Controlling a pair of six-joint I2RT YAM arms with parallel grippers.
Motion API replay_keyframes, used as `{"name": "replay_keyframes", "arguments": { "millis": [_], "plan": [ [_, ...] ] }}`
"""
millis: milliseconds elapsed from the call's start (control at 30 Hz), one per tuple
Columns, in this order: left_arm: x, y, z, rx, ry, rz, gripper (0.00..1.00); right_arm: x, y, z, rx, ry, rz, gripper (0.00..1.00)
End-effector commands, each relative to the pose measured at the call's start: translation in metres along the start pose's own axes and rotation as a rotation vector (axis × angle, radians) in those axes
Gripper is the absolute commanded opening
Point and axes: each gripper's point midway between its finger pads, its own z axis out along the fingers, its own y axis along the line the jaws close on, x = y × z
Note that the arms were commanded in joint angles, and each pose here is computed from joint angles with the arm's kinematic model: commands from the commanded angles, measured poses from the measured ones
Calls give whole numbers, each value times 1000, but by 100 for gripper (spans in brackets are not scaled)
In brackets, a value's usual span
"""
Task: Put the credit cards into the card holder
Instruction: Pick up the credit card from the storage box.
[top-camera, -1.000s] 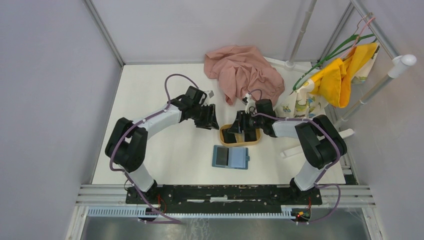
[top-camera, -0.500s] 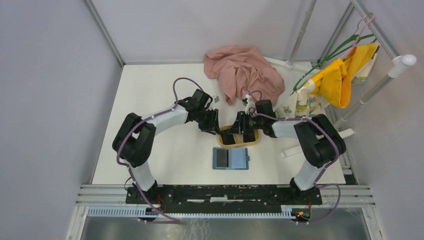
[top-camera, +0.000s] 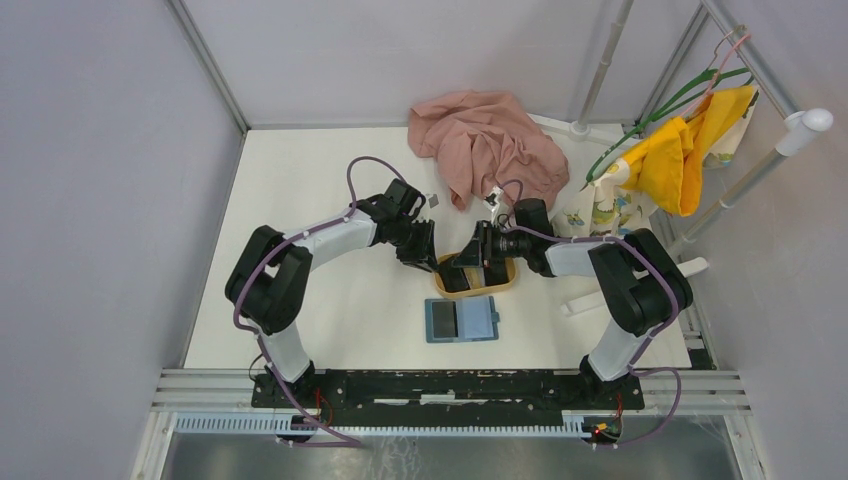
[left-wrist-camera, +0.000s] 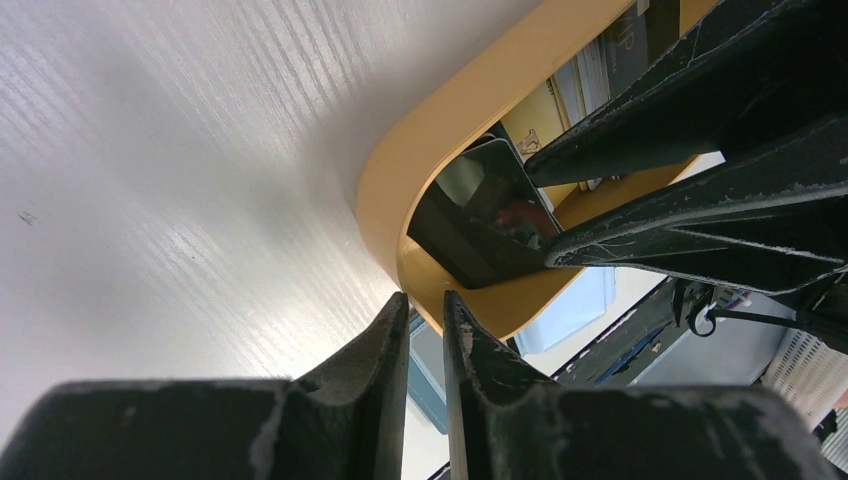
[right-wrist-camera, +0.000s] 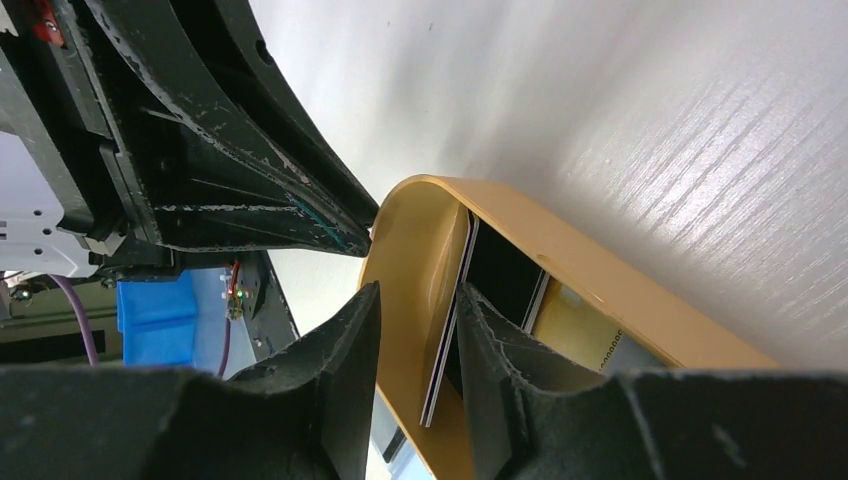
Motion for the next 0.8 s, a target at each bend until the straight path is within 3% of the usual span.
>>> {"name": "replay_keyframes", "arguments": {
  "millis": [0, 100, 433, 767],
  "plan": [
    [-13, -21, -2, 71, -22, 10, 24, 4, 7, 3, -28, 31, -34, 39],
    [-13, -21, -1, 76, -20, 10, 24, 10, -2, 7, 11, 69, -54, 40],
    [-13, -23, -1, 85, -17, 11, 24, 26, 18, 15, -88, 130, -29, 40],
    [-13, -24, -2, 90, -16, 9, 24, 18, 47, 10, -220, 102, -75, 39]
  ]
}}
